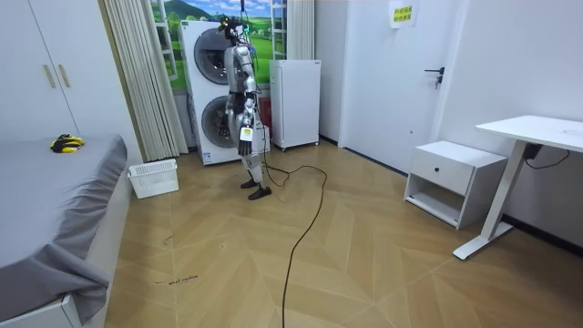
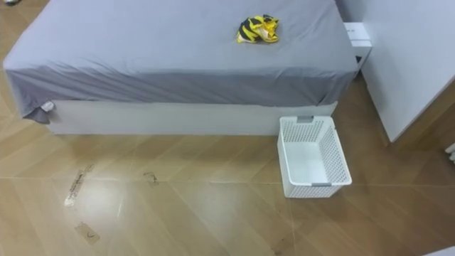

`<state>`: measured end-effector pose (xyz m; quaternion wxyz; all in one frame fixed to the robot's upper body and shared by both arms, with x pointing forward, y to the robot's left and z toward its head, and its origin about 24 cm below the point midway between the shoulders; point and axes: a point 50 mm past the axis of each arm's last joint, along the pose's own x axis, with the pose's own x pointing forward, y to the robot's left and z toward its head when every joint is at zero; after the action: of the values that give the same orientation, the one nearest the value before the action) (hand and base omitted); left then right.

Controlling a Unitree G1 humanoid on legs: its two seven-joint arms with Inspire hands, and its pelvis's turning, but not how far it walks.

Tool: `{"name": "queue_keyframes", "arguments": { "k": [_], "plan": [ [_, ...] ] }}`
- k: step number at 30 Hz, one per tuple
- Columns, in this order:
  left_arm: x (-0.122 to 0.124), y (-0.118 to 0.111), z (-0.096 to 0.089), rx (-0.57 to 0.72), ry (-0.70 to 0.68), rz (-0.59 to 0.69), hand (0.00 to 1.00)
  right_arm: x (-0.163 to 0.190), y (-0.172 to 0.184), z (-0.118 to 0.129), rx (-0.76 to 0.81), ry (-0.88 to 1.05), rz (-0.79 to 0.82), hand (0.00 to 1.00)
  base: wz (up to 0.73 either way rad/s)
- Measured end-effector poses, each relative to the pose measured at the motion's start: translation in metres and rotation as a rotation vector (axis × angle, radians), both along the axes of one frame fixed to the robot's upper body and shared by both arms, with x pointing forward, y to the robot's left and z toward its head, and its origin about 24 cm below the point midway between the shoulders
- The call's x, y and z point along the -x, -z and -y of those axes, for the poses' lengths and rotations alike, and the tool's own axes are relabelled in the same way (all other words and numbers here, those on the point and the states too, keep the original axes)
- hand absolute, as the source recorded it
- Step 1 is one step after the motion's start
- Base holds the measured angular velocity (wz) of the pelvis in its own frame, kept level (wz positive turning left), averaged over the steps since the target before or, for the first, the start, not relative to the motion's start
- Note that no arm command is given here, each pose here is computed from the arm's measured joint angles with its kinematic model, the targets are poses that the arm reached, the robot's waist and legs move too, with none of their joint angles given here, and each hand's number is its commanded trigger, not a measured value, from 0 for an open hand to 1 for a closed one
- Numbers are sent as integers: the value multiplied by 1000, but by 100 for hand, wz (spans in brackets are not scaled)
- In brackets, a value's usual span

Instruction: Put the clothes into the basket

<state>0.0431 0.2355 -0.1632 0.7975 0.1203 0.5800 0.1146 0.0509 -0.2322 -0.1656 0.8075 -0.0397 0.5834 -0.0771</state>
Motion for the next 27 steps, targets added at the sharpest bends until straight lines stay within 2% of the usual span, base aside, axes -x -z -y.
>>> {"name": "queue_keyframes", "arguments": {
  "k": [4,8,14,18,22,25,27],
  "plan": [
    [-2,-3,-8,-17,-64,34,0,0,0,0,-10,6,7,0,4],
    [6,-1,-3,11,-75,20,0,4,0,3,-6,26,-5,0,5],
    [19,0,-1,13,-84,-8,0,3,0,3,13,-34,-25,0,-39],
    [5,-1,2,33,-69,60,0,-1,-1,6,29,-21,-10,0,-18],
    [-4,-5,-6,6,-59,102,0,-5,-2,5,41,-8,10,0,-17],
    [-20,-7,-7,-27,-56,147,0,-27,-7,4,43,-9,92,0,-26],
    [-32,-9,-2,-38,-35,190,0,-46,-13,-8,24,-40,175,0,0]
  ]
}}
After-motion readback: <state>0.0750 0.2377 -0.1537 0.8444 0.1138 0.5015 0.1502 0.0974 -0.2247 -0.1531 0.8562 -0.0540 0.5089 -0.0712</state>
